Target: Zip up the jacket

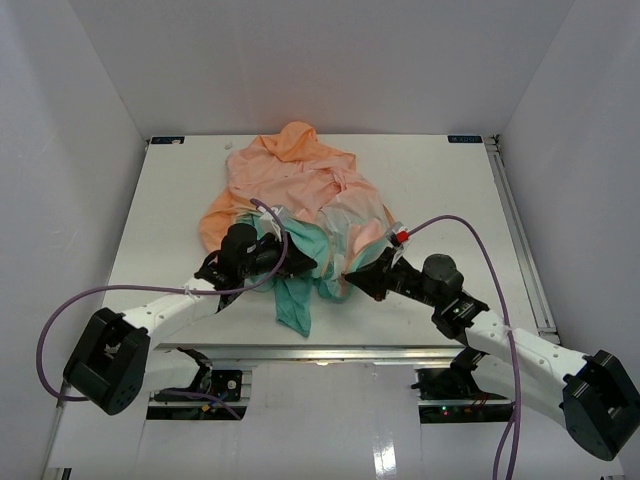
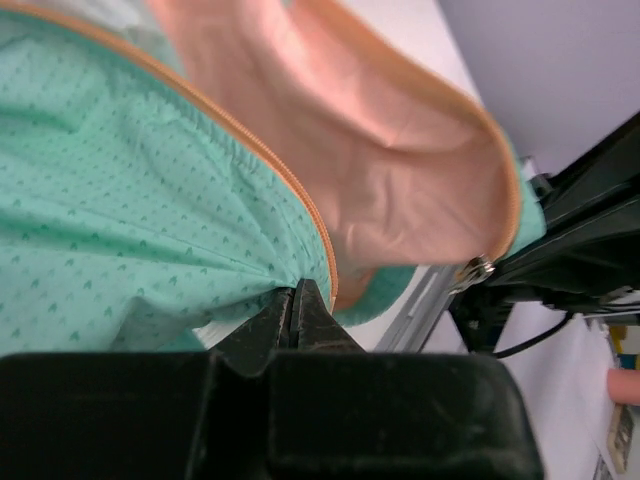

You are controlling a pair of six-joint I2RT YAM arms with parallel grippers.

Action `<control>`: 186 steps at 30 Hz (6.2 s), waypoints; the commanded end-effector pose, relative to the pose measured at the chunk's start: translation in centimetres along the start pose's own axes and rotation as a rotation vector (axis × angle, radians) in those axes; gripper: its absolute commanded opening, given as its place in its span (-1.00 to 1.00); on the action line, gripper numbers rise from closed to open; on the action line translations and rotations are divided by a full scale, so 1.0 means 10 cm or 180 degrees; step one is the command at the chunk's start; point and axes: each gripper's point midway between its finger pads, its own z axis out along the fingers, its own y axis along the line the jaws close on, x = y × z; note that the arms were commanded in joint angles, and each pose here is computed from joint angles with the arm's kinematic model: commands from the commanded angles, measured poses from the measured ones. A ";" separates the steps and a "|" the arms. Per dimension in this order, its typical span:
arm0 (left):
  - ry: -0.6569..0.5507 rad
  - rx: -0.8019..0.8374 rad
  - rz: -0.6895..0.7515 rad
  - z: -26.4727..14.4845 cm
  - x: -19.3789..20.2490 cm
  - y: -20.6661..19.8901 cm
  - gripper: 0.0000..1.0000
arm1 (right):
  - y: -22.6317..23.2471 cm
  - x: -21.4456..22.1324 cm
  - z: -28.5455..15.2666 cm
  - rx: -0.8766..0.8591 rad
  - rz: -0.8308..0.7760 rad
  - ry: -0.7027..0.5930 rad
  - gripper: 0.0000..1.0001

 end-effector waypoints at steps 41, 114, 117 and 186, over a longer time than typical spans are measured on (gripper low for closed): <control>-0.1618 0.1806 0.0881 -0.74 -0.37 -1.05 -1.00 | 0.92 -0.44 0.08 -0.1405 -0.0427 -0.0710 -0.85; -0.1336 0.1627 0.1350 -0.63 -0.27 -1.03 -1.00 | 0.62 -0.57 0.11 -0.0660 -0.0200 -0.0663 -0.85; -0.1251 0.1615 0.1350 -0.58 -0.25 -1.02 -1.00 | 0.62 -0.56 0.12 -0.0657 -0.0203 -0.0620 -0.85; -0.0745 0.1757 0.1635 -0.46 0.00 -1.12 -1.00 | 0.52 -0.80 0.14 -0.0262 -0.0382 -0.0431 -0.84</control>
